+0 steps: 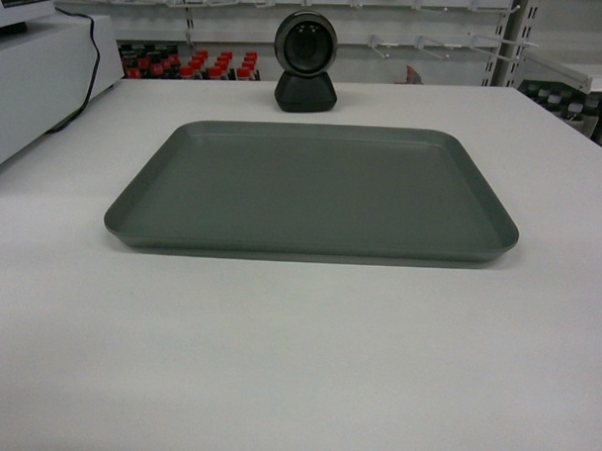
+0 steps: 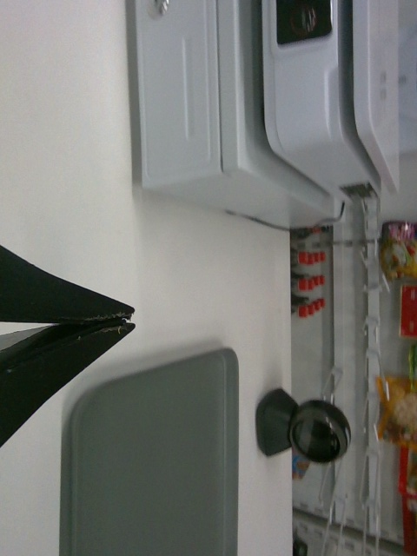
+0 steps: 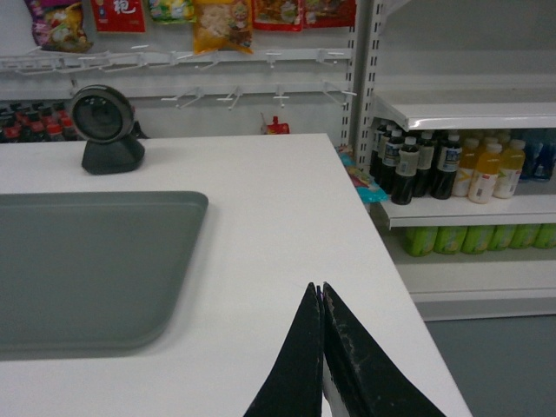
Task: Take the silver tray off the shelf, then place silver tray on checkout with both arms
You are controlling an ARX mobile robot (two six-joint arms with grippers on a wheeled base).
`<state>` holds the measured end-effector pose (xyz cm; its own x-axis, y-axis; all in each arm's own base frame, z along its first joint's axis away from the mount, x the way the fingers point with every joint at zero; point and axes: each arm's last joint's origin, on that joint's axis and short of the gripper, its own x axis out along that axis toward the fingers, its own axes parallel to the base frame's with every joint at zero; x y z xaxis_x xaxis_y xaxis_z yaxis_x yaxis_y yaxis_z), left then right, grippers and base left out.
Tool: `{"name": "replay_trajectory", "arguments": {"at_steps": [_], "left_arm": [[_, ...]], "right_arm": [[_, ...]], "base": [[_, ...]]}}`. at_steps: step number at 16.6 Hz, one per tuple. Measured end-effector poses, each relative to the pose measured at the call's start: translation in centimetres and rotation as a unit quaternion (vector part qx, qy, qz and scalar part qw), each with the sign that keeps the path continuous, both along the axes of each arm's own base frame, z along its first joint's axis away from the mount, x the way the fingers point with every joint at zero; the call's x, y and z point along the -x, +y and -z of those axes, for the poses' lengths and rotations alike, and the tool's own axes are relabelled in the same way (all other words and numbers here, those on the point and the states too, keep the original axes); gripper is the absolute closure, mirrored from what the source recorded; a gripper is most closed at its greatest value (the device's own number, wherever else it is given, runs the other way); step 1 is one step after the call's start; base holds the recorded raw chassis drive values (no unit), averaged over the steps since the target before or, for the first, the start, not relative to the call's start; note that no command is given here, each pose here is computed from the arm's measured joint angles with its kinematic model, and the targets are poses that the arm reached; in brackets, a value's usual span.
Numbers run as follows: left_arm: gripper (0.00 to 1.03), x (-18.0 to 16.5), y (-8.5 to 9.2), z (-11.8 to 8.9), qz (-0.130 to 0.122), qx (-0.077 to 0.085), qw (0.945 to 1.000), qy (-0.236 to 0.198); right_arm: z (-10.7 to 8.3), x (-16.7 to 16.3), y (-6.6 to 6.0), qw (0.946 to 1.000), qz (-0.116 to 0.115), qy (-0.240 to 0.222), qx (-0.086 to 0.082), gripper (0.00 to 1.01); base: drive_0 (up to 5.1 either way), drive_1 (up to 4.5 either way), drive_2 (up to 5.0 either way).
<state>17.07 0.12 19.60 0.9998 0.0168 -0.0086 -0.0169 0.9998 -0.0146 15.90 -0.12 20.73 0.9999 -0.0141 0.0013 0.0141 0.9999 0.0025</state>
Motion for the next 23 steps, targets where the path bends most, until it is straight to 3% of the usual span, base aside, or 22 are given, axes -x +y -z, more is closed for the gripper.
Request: {"name": "replay_trajectory", "arguments": {"at_steps": [7,11,15,23], "left_arm": [[1.01,3.2,-0.1,1.9,0.009,0.0,1.0,0.0],[1.01,4.0,-0.1,2.4,0.009,0.0,0.9998,-0.018],[1.01,4.7,-0.1,2.8,0.009,0.0,0.9999,-0.006],[1.01,5.8,-0.1,2.7,0.009,0.0,0.9999,-0.008]], "right_arm": [[2.6,2.7,0.1,1.0,-0.003,0.004,0.0,0.99],[2.9,3.4,0.1,1.0,-0.003,0.001,0.0,0.99],[3.8,3.9,0.1,1.0,-0.003,0.001,0.0,0.99],[3.7,4.9,0.1,1.0,-0.003,-0.006,0.0,0.99]], "base": [[0.0,0.0,0.0],[0.0,0.0,0.0],[0.0,0.0,0.0],[0.0,0.0,0.0]]}}
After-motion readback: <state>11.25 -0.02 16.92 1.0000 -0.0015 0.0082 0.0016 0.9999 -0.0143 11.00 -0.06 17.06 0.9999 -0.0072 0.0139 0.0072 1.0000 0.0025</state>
